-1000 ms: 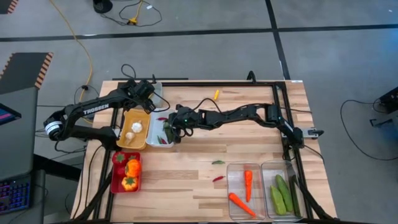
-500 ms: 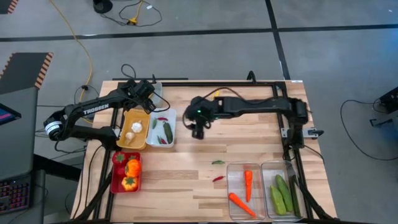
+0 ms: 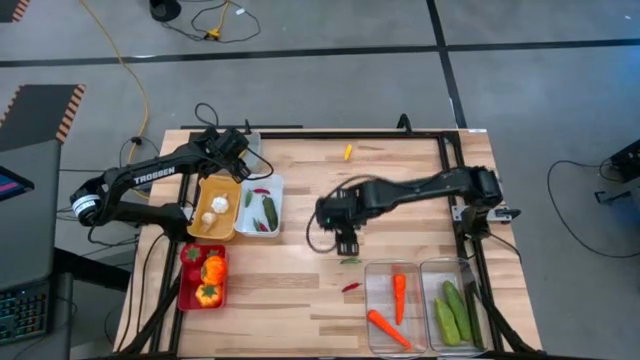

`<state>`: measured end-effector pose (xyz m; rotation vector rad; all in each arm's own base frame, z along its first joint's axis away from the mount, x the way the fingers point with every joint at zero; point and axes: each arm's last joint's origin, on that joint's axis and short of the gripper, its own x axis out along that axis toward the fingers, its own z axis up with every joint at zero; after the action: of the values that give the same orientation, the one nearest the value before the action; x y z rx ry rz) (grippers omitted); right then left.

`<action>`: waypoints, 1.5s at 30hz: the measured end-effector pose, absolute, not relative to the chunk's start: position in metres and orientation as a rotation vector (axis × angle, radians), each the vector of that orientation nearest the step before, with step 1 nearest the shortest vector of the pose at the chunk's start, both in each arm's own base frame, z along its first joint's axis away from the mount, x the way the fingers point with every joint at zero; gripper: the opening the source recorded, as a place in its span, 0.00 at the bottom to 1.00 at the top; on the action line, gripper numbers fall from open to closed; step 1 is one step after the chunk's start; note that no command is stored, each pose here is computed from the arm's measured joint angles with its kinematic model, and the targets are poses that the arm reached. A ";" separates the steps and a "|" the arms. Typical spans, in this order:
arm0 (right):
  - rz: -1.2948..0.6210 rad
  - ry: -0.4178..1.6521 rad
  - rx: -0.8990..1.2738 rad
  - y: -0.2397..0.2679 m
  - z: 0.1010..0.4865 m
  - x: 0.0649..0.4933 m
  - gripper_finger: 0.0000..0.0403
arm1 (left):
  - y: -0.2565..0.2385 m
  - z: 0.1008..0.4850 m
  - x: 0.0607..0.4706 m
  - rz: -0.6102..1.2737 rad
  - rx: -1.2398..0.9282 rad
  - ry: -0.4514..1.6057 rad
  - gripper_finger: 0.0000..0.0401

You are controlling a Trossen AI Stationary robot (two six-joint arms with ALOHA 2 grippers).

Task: Sort produce into baskets
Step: Put the green chili pepper into the white bin

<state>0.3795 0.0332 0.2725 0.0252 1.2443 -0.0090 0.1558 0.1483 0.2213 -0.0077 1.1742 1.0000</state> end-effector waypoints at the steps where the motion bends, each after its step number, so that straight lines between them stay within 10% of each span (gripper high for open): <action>1: 0.001 1.280 0.013 0.038 0.268 0.378 0.58 | 0.148 0.221 0.156 0.999 -0.007 1.175 0.60; 27: 0.036 1.595 0.064 0.095 0.162 0.399 0.58 | 0.148 0.221 0.156 0.993 -0.007 1.179 0.60; 45: 0.017 1.642 0.033 0.093 0.150 0.396 0.25 | 0.148 0.221 0.155 0.992 -0.008 1.183 0.60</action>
<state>0.3961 0.0928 0.1503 0.0334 1.6423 0.0172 0.1555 0.1478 0.2209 -0.0078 1.1826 0.9922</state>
